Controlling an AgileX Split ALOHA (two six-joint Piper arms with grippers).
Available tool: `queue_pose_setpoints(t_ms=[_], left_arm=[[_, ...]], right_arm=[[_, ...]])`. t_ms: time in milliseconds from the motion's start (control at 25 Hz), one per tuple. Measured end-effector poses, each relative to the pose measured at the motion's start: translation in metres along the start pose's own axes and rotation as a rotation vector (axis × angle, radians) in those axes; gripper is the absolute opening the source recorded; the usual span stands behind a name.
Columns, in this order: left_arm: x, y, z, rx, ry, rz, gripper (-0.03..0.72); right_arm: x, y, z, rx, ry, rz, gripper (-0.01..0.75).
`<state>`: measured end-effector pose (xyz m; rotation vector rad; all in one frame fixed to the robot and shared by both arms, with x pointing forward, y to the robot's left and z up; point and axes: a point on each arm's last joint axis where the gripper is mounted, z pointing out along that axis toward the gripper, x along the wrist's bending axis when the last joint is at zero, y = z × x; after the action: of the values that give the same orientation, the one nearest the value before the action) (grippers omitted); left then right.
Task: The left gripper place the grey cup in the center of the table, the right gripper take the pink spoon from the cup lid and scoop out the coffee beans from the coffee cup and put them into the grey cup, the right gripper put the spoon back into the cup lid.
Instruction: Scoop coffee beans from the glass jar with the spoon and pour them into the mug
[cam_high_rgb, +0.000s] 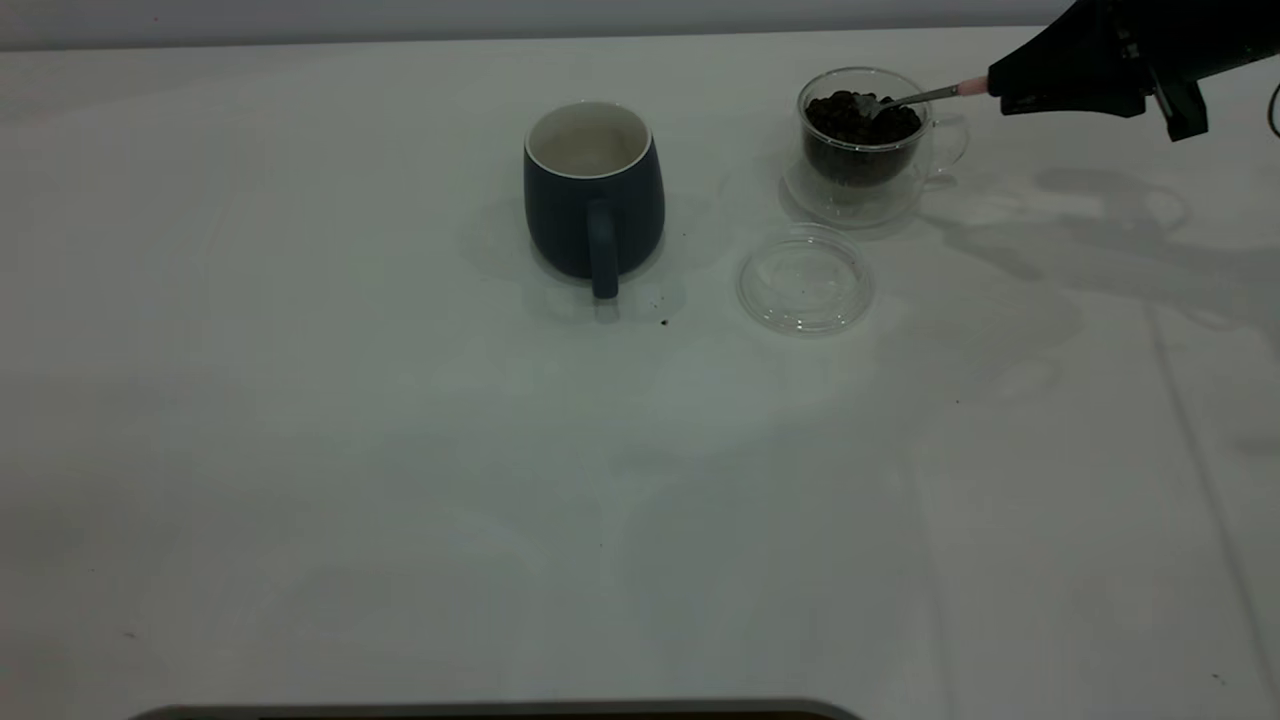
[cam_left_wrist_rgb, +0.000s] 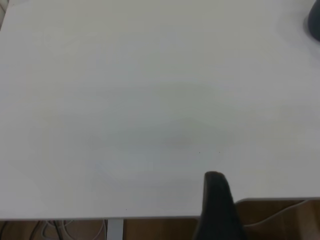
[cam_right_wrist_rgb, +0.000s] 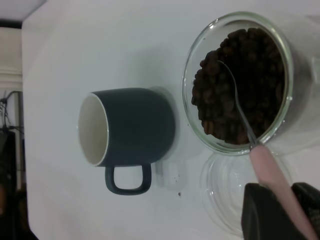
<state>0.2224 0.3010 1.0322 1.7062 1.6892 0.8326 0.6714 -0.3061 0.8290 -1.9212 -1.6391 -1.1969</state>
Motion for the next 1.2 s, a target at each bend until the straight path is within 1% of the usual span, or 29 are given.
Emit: queue_pose_setpoints(t_ms=[200,440,640,880,1040,1200], left_arm=[[0.0,0.0,0.0,0.0,0.0,0.0,0.565],[0.0,0.0,0.0,0.0,0.0,0.0,0.565],[0.0,0.0,0.0,0.0,0.0,0.0,0.565],[0.0,0.0,0.0,0.0,0.0,0.0,0.565],[0.0,0.0,0.0,0.0,0.0,-0.001,0.565],[0.0,0.0,0.0,0.0,0.0,-0.001,0.565]], right_arm=[[-0.002,0.0,-0.005,0.004,0.022,0.045,0.106],[-0.002,0.0,-0.005,0.006,0.026,0.086,0.106],[-0.01,-0.004,0.0,0.019,0.027,0.151,0.106],[-0.011,-0.003,0.001,0.013,0.03,0.181,0.106],[-0.012,-0.003,0.002,0.007,0.037,0.238,0.106],[-0.019,-0.007,0.01,0.01,0.087,0.317,0.106]])
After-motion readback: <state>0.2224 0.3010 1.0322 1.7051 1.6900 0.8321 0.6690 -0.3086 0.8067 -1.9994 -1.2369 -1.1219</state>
